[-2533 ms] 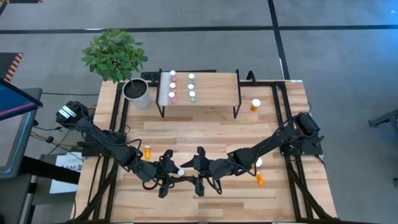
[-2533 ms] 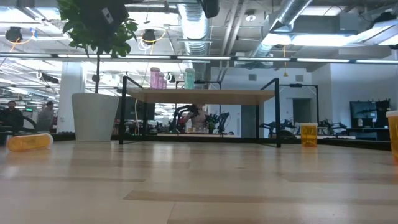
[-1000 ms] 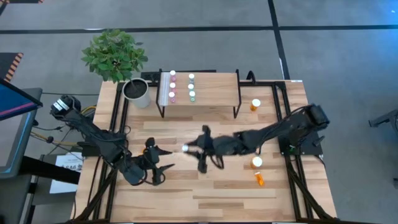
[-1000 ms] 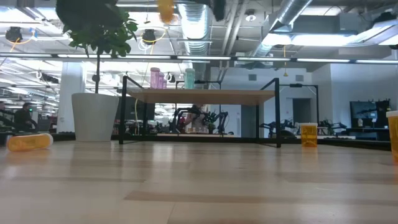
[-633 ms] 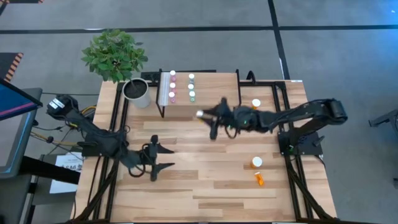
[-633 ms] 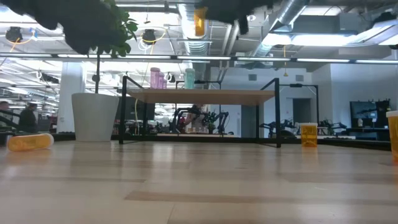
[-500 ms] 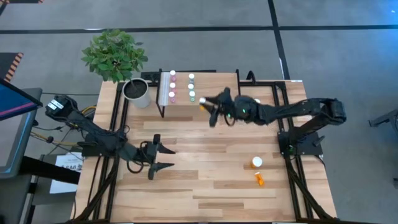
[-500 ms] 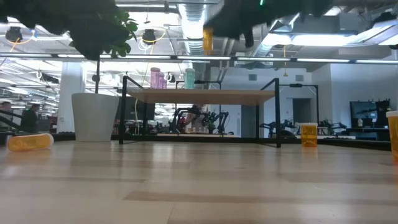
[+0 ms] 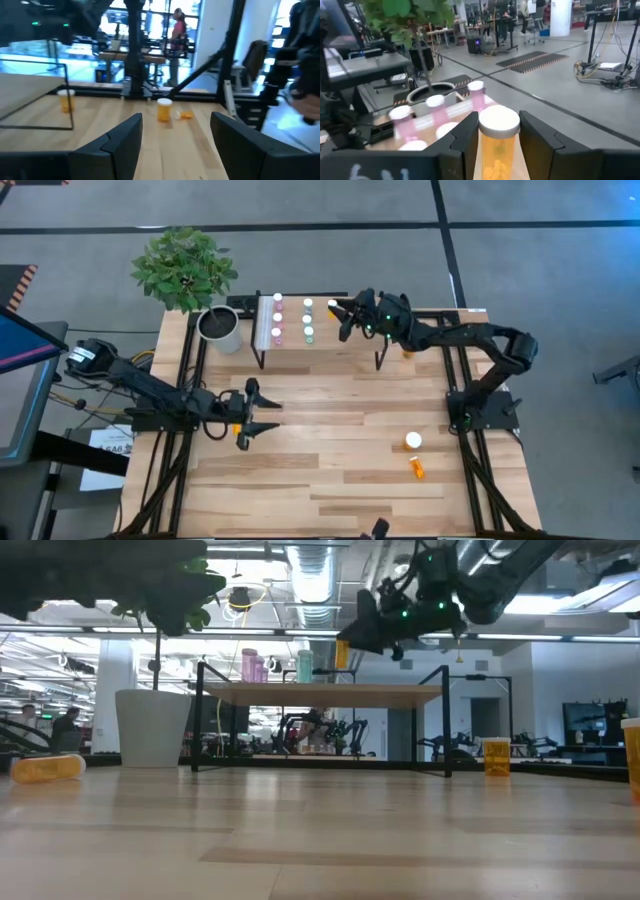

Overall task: Pick and place medicine bottles onto shelf by color
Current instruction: Put the bottom left small orange pill bottle on the shelf

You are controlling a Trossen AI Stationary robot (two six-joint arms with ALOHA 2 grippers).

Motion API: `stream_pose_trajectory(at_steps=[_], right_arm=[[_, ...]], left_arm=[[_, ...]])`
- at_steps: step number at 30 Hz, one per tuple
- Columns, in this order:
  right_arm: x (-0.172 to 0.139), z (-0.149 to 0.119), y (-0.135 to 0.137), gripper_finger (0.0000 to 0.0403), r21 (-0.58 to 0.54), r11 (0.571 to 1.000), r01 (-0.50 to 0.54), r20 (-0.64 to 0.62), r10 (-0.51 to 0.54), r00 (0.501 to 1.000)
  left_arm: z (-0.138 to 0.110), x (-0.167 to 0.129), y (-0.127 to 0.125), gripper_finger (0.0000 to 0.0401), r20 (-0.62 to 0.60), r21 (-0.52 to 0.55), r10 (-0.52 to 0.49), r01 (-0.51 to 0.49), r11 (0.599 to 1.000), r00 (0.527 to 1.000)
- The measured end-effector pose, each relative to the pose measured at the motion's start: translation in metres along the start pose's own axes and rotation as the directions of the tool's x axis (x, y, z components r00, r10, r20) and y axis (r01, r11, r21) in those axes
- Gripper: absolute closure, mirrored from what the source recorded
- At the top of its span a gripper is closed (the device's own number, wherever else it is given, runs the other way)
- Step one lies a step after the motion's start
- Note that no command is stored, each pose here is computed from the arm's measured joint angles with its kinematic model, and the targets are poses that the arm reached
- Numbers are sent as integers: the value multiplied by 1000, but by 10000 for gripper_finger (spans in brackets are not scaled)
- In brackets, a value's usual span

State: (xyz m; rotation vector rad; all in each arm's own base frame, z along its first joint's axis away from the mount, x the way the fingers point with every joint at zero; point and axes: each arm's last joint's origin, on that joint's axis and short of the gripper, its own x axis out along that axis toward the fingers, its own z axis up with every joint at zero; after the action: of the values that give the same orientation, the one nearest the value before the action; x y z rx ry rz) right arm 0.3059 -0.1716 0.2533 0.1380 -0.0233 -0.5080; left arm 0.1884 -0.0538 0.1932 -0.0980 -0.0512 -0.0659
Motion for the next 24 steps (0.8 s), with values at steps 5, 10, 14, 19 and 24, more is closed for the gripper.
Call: stream_pose_trajectory(at_steps=[5,10,14,19,24], right_arm=[[6,-9,-16,255,-15,999,33,-8,-34,999],[10,-18,-28,255,-41,998,48,-30,-49,998],[14,-26,-35,252,-64,996,63,-44,-66,997],[19,-31,-38,251,-93,994,65,-54,-71,996],[21,-30,-36,251,-112,992,61,-56,-67,996]], left_arm=[[6,1,26,179,0,-58,16,-16,998,1000],[6,-1,46,179,-33,-94,107,-110,990,994],[4,-2,53,179,-63,-98,134,-140,985,989],[1,-2,54,179,-89,-98,142,-151,984,986],[1,-2,54,179,-92,-99,132,-141,985,987]])
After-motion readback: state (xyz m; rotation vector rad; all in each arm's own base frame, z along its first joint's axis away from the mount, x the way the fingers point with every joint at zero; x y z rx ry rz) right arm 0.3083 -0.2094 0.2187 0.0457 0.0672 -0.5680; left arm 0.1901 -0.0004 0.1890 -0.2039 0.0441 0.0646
